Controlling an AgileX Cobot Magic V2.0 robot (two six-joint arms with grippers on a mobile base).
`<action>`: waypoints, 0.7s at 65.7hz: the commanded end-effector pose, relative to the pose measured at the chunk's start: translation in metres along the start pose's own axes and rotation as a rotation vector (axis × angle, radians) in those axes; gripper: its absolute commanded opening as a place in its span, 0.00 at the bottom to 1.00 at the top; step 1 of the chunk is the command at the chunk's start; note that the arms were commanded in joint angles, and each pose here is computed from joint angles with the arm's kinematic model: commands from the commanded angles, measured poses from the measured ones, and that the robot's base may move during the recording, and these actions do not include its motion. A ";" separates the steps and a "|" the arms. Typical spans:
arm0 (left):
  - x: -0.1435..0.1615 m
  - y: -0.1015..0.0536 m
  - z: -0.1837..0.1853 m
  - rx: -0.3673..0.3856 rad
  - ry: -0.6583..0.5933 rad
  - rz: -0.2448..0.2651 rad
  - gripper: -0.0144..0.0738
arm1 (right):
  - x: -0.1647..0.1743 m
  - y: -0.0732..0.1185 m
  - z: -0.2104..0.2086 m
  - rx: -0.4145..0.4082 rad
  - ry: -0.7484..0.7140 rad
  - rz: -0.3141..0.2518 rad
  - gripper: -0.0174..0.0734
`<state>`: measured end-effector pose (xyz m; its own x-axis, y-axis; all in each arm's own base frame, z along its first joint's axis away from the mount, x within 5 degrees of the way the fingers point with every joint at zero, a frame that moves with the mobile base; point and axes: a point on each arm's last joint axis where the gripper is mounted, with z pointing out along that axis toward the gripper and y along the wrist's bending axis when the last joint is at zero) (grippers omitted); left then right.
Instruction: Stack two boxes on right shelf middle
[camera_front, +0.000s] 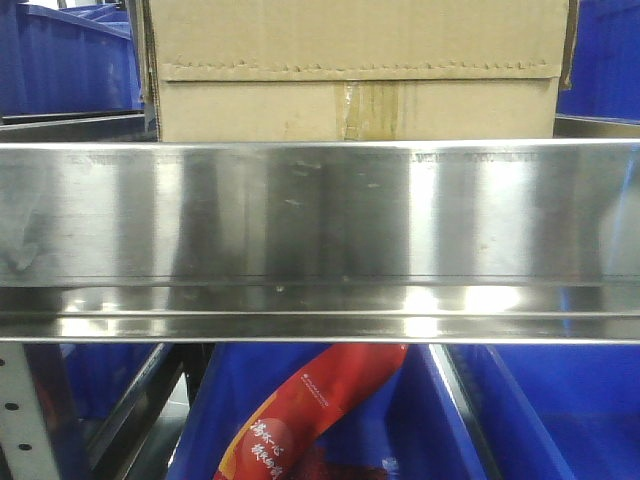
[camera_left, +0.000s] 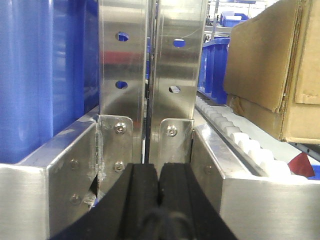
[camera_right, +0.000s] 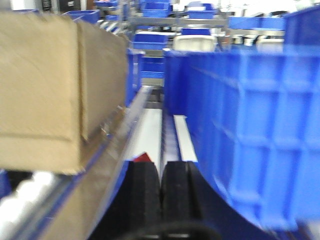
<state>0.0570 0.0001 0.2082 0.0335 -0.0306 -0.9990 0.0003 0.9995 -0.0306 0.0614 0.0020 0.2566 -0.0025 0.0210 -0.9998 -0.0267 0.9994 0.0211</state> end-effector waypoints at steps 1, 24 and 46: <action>-0.002 0.000 -0.001 0.000 -0.026 -0.004 0.04 | 0.018 -0.001 -0.005 0.010 -0.021 0.014 0.02; -0.002 0.000 -0.001 0.000 -0.026 -0.004 0.04 | 0.051 -0.002 -0.005 0.014 -0.004 0.015 0.02; -0.002 0.000 -0.001 0.000 -0.026 -0.004 0.04 | 0.051 -0.002 -0.005 0.015 -0.005 0.015 0.02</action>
<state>0.0568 0.0001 0.2082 0.0349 -0.0306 -0.9989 0.0003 0.9995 -0.0306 0.0569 0.0013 0.2036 -0.0265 0.0272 -0.9993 -0.0159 0.9995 0.0276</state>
